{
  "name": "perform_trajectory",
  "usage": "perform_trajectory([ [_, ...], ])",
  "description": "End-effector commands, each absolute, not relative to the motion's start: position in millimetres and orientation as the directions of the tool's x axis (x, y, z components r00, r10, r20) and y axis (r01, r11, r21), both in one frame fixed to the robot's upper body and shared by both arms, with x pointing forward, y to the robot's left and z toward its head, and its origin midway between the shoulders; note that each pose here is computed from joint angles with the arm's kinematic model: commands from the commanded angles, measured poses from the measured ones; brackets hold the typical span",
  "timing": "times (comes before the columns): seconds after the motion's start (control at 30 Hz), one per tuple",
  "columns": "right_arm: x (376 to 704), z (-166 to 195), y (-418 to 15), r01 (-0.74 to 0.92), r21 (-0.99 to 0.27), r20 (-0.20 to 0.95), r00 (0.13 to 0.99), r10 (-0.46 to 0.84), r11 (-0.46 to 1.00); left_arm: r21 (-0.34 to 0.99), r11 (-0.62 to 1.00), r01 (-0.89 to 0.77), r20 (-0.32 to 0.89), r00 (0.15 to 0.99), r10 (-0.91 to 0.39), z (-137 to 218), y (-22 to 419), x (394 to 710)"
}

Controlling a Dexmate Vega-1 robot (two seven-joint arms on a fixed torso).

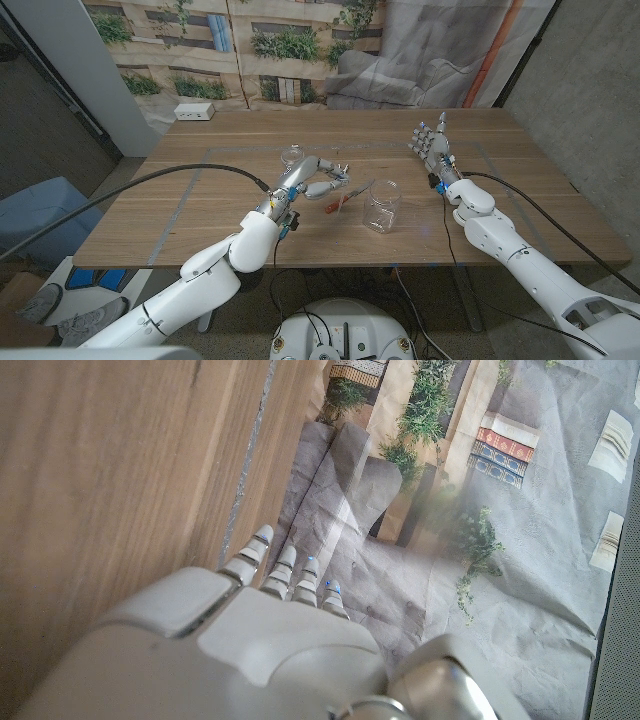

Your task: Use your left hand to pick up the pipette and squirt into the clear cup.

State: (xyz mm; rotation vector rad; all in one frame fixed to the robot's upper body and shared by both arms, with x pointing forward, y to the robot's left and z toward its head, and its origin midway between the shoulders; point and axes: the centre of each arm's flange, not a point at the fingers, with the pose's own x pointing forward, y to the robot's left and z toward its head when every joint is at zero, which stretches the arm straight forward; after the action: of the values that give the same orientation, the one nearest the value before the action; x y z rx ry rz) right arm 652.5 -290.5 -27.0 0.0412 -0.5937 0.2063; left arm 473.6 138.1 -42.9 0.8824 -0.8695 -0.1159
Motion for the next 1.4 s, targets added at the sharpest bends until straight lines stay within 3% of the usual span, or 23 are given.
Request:
perform_trajectory([
  [0.03, 652, -27, -291, -0.205, -0.021, 0.559, 0.809, 0.181, 0.979, 0.728, 0.647, -0.227, 0.598, 0.673, -0.436, -43, 136, 476],
  [1.4, 652, -27, -291, -0.205, -0.021, 0.559, 0.809, 0.181, 0.979, 0.738, 0.640, -0.212, 0.580, 0.684, -0.443, -34, 150, 487],
])
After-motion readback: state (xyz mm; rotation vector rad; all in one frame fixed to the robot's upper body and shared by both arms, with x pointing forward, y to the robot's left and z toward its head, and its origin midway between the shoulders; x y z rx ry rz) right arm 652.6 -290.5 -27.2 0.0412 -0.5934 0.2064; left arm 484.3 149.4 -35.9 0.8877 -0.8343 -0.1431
